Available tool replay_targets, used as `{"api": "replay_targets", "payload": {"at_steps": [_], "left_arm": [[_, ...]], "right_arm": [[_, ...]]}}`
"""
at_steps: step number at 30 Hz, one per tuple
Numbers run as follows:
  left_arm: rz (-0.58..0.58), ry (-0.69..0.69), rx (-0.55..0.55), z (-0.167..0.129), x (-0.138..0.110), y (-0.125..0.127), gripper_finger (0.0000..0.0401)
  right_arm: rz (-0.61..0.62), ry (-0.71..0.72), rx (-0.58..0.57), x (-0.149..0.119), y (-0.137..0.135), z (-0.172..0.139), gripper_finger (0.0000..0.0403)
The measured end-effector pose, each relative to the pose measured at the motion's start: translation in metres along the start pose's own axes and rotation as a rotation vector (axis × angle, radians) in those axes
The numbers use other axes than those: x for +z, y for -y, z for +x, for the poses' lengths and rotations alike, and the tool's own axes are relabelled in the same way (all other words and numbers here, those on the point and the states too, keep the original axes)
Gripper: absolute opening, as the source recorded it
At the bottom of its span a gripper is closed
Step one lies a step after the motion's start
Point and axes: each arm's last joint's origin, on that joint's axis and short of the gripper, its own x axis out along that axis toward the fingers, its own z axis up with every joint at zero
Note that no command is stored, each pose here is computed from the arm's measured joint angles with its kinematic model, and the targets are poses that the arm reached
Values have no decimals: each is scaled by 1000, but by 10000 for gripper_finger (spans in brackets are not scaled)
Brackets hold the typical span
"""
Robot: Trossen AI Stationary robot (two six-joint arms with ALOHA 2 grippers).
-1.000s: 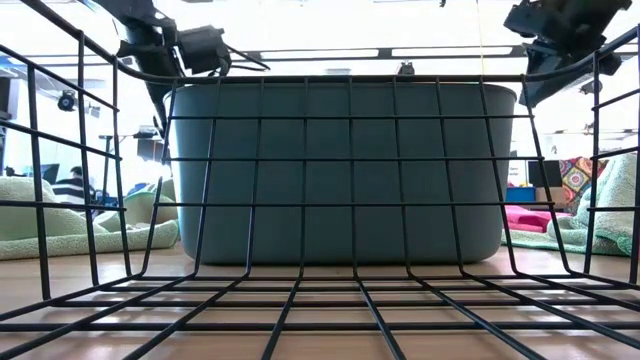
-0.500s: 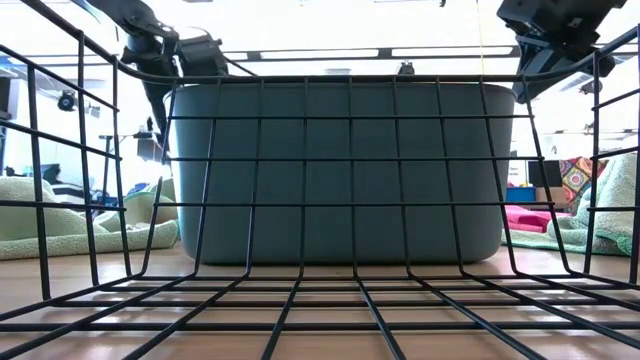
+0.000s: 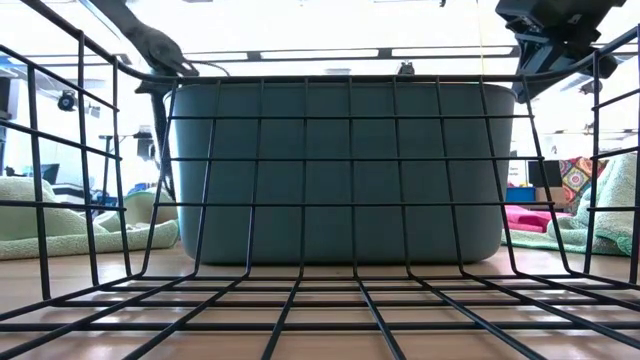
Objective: Sort microfiber towel by color & place in baskets
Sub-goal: Put the top left green microfiber towel into the mesh storage bin
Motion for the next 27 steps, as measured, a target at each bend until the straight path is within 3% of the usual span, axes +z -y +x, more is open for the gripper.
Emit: {"api": "replay_targets", "payload": {"at_steps": [7, 18, 27], "left_arm": [[44, -77, 2, 20, -1, 9, 105], [57, -105, 30, 27, -1, 12, 104], [44, -79, 59, 20, -1, 7, 64]], "right_arm": [[2, -5, 4, 0, 0, 0, 68], [3, -5, 6, 0, 0, 0, 68], [-1, -4, 6, 0, 0, 0, 68]]}}
